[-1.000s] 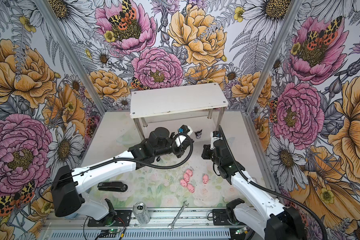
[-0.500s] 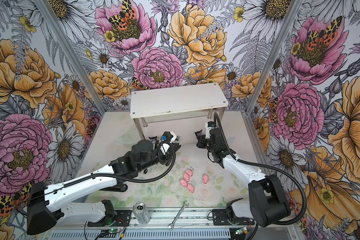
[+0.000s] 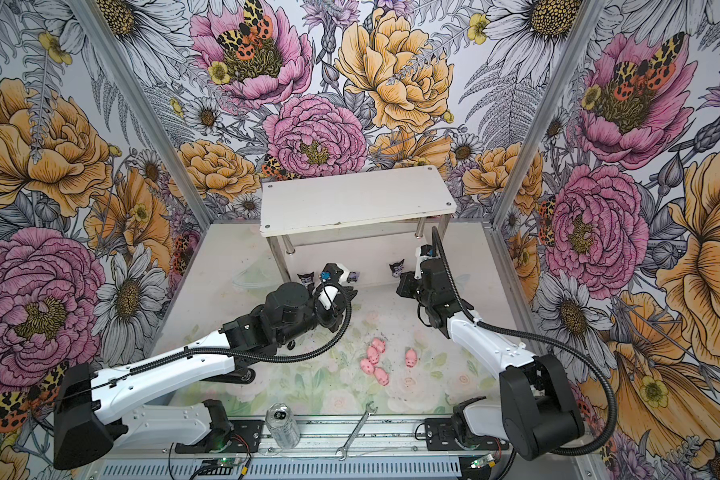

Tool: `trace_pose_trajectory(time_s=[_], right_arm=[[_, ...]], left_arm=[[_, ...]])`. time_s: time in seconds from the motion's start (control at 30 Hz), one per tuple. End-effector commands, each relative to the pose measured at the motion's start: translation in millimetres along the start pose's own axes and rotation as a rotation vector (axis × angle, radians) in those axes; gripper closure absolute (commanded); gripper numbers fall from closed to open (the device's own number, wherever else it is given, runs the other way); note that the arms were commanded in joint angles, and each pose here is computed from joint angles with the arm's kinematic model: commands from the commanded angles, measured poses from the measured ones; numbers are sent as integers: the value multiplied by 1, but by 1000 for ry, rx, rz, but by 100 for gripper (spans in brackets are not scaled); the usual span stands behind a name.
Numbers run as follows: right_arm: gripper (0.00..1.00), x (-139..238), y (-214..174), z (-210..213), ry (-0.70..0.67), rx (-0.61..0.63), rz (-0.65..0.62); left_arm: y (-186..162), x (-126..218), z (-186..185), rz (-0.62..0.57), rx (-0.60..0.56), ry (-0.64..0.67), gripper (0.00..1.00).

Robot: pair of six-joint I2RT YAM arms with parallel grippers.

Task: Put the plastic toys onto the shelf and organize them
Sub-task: 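Withdraw the left gripper from the shelf while the right gripper moves toward the shelf, then lower the right gripper onto a pink pig and close on it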

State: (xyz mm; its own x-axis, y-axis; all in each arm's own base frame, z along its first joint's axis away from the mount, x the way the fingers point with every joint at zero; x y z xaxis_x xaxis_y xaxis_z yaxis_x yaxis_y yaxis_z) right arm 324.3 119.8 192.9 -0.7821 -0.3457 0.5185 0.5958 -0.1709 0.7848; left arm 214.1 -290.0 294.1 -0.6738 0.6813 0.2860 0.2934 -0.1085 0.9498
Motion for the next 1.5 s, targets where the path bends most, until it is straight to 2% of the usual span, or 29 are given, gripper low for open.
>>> trace_pose_trajectory(time_s=[0.0,0.1,0.23,0.33,0.4,0.47,0.6,0.8,0.93,1.1,1.2,1.37,1.47], right_arm=[[100,28,-17,0,-156,114,53],[100,49,-32,7,-209,178,82],[99,87,-26,5,-217,133,-4],[85,110,-20,11,-155,99,-54],[71,114,-24,23,-89,119,-6],[61,107,-37,36,-42,157,107],[53,98,-83,66,-18,306,285],[51,92,-135,97,-3,387,402],[49,83,-158,89,-69,379,461],[44,74,-166,74,-145,380,448],[43,68,-166,67,-154,354,448],[58,61,-169,58,-129,283,484],[56,68,-170,39,-168,181,484]], left_arm=[[-9,11,20,0,81,110,79],[-12,24,32,-17,136,172,78],[-1,56,47,-112,193,223,74],[4,75,57,-154,246,240,71],[3,83,61,-159,266,244,69],[-1,88,63,-147,271,251,61],[-18,93,71,-90,289,305,57],[-53,85,82,-12,360,316,53],[-61,78,90,6,419,304,51],[-62,72,95,-6,464,277,51],[-62,68,96,-8,475,266,50],[-64,62,94,9,480,235,50],[-65,58,93,23,478,226,50]])
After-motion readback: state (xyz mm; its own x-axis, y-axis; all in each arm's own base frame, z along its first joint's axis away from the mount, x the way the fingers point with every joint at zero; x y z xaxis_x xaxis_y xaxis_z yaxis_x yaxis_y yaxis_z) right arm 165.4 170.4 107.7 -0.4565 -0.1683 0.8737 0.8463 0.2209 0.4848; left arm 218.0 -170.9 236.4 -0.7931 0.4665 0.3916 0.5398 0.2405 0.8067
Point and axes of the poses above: each gripper's point midway between its finger pads, its own x axis back along the fingers, its own z axis along the line the jaws close on, y = z × x, the point moved 5 cm from there along x, back along the fingers, and after that the axes turned 6 degrees about x, right-handed, at the moved point
